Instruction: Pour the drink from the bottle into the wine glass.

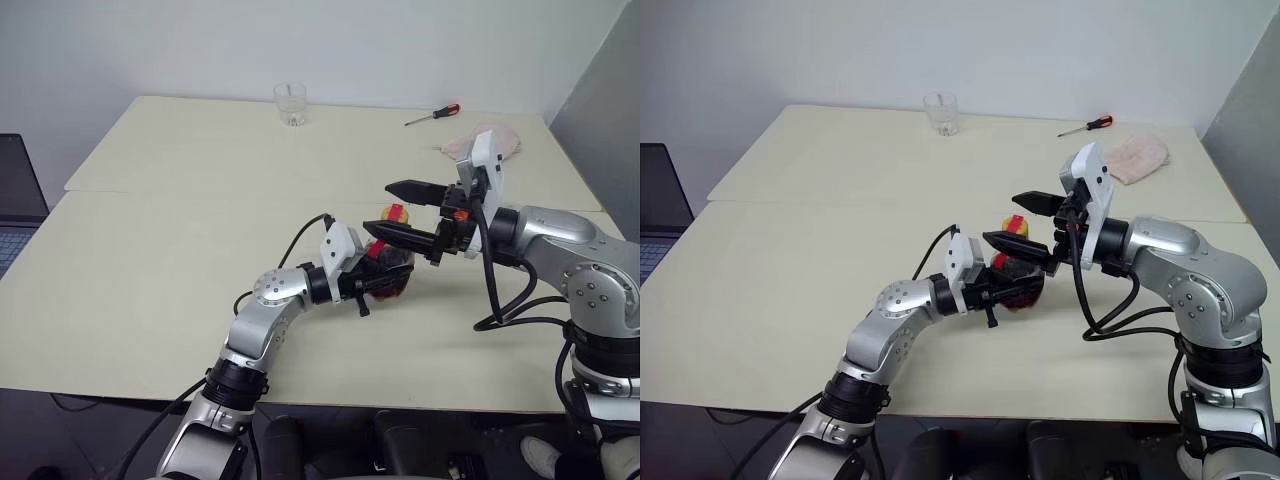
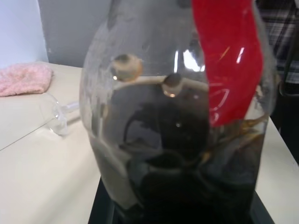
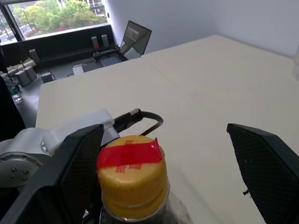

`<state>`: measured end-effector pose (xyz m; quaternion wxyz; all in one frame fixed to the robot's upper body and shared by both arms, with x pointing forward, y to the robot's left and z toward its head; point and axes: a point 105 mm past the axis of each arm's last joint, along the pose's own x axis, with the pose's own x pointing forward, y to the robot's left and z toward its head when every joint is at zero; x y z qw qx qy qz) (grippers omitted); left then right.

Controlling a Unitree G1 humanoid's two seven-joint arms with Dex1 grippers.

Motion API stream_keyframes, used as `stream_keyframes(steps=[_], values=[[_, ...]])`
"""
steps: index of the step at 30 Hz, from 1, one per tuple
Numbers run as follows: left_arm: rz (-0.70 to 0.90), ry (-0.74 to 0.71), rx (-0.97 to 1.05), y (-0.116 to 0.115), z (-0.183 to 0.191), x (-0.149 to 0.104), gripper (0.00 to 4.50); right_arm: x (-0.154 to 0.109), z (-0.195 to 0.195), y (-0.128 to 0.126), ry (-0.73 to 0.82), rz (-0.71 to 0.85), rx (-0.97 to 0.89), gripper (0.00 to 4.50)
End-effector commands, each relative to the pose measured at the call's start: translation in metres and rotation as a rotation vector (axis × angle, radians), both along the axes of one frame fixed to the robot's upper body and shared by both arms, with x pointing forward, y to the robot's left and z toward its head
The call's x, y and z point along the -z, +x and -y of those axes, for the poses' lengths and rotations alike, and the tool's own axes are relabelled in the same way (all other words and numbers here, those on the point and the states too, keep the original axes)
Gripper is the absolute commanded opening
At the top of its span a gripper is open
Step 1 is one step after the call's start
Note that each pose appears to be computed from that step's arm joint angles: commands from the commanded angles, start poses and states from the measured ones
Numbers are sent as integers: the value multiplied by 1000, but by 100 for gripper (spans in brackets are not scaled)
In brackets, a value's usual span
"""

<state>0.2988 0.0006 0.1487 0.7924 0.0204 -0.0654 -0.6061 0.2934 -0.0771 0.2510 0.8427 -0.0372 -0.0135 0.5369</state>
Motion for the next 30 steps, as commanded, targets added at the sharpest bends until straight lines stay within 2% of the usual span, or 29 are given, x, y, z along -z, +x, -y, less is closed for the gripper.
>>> stream_keyframes(steps=[1, 16, 30], values=[[60, -31, 46, -8, 5, -17, 90, -8, -3, -1, 25, 70, -28, 450], [63, 6, 49, -10, 3, -12, 90, -11, -15, 7, 50, 121, -63, 450], [66, 2, 40, -9, 3, -12, 90, -3, 13, 13, 31, 105, 16, 450]])
